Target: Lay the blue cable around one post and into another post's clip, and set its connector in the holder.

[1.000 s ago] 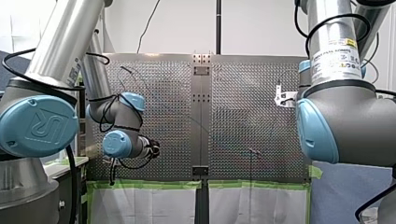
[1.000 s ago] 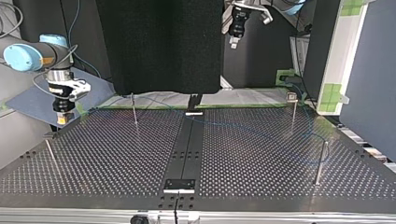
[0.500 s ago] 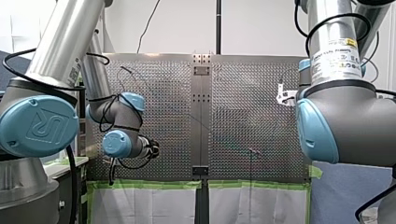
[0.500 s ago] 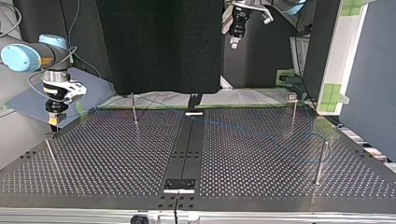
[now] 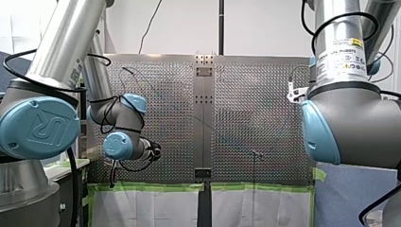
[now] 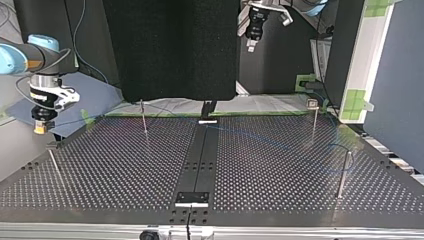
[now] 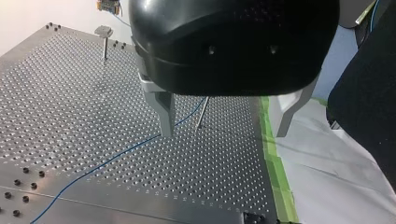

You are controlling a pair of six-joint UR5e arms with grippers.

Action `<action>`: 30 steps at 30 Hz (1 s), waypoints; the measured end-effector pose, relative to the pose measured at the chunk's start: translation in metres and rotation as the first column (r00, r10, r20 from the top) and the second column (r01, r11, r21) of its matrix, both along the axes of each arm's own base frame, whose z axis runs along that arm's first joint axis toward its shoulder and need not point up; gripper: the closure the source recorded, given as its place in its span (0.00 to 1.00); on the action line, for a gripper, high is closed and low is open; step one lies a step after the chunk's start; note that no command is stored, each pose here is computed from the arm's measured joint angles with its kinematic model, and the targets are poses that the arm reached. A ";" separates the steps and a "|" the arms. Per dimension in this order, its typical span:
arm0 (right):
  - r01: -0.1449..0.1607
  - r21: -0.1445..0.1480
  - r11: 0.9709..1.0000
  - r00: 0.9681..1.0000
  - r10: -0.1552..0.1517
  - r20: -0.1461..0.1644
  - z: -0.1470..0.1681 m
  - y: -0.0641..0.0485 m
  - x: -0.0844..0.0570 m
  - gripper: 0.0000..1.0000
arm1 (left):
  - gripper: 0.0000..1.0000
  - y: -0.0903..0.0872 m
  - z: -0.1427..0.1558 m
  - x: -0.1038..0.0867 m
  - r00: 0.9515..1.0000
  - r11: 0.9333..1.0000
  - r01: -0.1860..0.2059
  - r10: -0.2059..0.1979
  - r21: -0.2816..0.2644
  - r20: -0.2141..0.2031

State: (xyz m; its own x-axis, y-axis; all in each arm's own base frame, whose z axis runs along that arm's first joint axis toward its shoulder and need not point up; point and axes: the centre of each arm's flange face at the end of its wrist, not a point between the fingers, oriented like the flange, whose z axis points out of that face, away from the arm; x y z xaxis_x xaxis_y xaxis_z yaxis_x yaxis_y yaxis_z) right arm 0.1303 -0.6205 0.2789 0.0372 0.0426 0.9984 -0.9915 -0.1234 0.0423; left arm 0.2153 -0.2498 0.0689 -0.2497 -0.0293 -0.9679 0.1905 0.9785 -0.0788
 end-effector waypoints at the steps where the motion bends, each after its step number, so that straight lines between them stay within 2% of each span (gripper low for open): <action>1: 0.000 -0.001 1.000 1.000 0.000 0.003 0.000 -0.001 -0.002 1.00 | 0.00 0.000 0.000 0.000 1.000 1.000 0.000 0.000 0.000 0.000; 7: -0.020 -0.018 1.000 0.999 0.021 0.024 0.001 -0.005 -0.012 1.00 | 0.00 0.000 0.000 0.000 1.000 1.000 0.000 0.000 0.001 -0.001; 14: -0.067 -0.034 0.997 0.996 0.068 0.048 -0.004 -0.010 -0.010 1.00 | 0.00 0.000 0.000 0.000 1.000 1.000 -0.002 0.002 0.000 -0.001; 18: -0.098 -0.035 0.995 0.993 0.100 0.064 -0.010 -0.014 -0.007 1.00 | 0.00 0.000 0.000 0.000 1.000 1.000 -0.002 0.002 -0.001 0.000; 26: -0.105 -0.070 0.992 0.987 0.113 0.116 -0.008 -0.020 -0.008 1.00 | 0.00 0.000 0.000 0.001 1.000 1.000 -0.002 0.002 -0.003 0.002; 30: -0.121 -0.071 0.990 0.981 0.130 0.142 -0.007 -0.024 -0.006 1.00 | 0.00 0.000 0.000 0.001 1.000 1.000 -0.003 0.003 -0.004 0.002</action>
State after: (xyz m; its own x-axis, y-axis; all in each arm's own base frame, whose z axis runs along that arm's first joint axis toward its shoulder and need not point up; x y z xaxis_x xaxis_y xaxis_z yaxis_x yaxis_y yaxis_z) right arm 0.1242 -0.6446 0.2715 -0.1186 0.0995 0.9880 -0.9642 -0.2492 -0.0906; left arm 0.2161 -0.2498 0.0692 -0.2474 -0.0341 -0.9683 0.1880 0.9787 -0.0825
